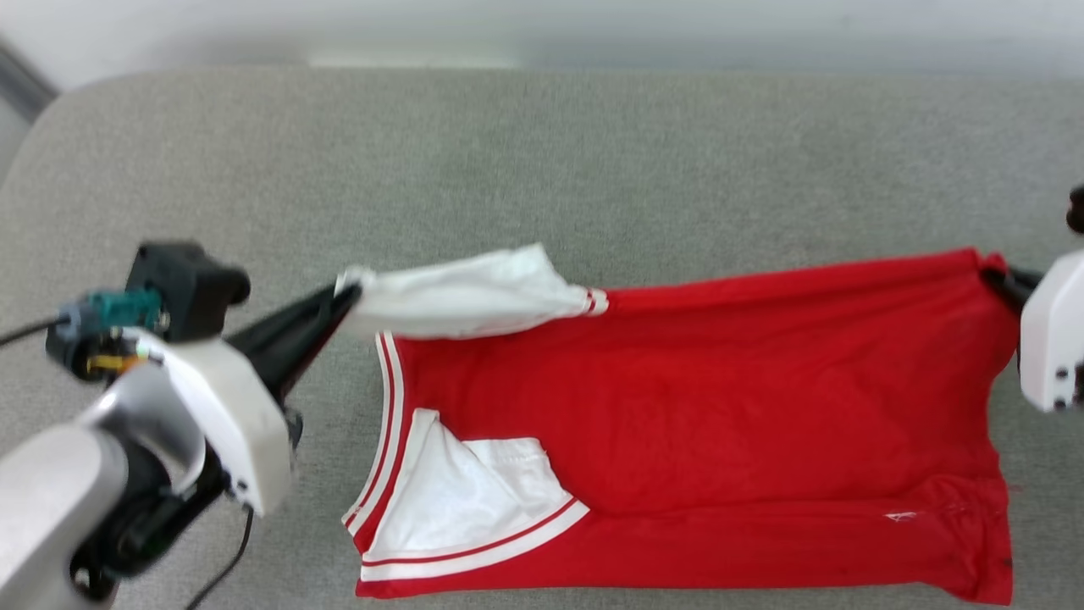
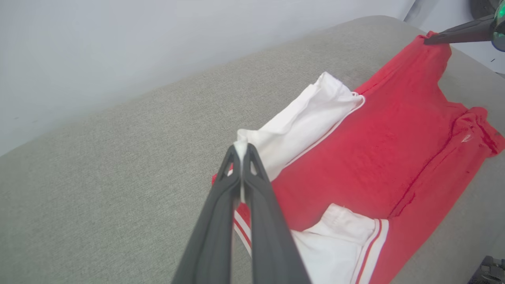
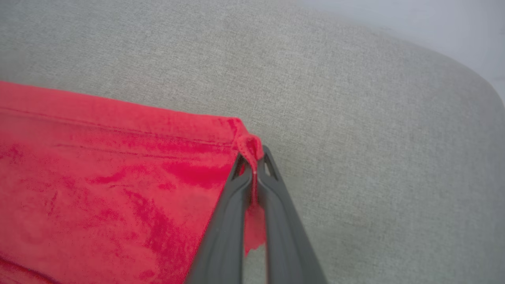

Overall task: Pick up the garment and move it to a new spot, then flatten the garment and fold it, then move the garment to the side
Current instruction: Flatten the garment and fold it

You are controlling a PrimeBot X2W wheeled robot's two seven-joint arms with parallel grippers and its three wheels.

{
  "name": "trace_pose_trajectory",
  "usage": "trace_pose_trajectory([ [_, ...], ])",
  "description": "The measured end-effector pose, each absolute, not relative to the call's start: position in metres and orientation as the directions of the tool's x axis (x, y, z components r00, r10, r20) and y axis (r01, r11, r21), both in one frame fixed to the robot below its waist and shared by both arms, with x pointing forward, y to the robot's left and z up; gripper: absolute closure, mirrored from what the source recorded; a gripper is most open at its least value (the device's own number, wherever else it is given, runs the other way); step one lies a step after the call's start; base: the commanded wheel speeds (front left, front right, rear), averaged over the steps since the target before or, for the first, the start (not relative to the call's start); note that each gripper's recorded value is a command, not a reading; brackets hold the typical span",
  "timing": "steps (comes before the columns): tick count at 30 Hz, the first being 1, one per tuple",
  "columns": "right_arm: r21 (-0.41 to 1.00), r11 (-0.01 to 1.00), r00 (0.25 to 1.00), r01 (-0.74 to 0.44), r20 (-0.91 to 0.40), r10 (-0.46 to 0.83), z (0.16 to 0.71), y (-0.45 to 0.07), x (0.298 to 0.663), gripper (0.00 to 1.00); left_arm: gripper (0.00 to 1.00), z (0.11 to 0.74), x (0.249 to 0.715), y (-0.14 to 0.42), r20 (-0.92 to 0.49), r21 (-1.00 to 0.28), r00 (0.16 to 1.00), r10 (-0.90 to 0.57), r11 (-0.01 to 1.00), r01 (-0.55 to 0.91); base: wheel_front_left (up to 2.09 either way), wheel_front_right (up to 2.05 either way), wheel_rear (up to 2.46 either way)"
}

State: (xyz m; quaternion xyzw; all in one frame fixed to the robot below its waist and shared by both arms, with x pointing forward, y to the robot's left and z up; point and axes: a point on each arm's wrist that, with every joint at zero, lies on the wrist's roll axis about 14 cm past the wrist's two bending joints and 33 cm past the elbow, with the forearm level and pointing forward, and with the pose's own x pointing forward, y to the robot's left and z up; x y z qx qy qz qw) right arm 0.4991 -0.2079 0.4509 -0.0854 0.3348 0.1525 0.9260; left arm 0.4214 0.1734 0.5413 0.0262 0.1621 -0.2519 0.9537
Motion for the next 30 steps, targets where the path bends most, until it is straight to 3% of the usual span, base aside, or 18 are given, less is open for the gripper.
trace_pose_trajectory([
  [5, -0.025, 0.939, 0.720, -0.344, -0.649, 0.247, 0.446, -0.209, 0.461, 1.00, 1.00, 0.524, 0.388, 0.176, -0.366, -0.099, 0.812, -0.455, 0.887, 0.452, 0.00, 0.00, 0.00],
  [16, 0.002, 0.930, 0.590, -0.369, -0.773, 0.236, 0.403, -0.215, 0.381, 1.00, 1.00, 0.448, 0.318, 0.176, -0.563, -0.261, 0.699, -0.441, 0.898, 0.356, 0.00, 0.00, 0.00],
  [22, -0.025, 0.913, 0.525, -0.406, -0.825, 0.210, 0.385, -0.221, 0.362, 1.00, 1.00, 0.417, 0.302, 0.170, -0.618, -0.294, 0.645, -0.449, 0.893, 0.341, 0.00, 0.00, 0.00],
  [30, -0.047, 0.888, 0.491, -0.457, -0.846, 0.207, 0.374, -0.218, 0.359, 1.00, 1.00, 0.387, 0.296, 0.164, -0.650, -0.285, 0.611, -0.453, 0.890, 0.356, 0.00, 0.00, 0.00],
])
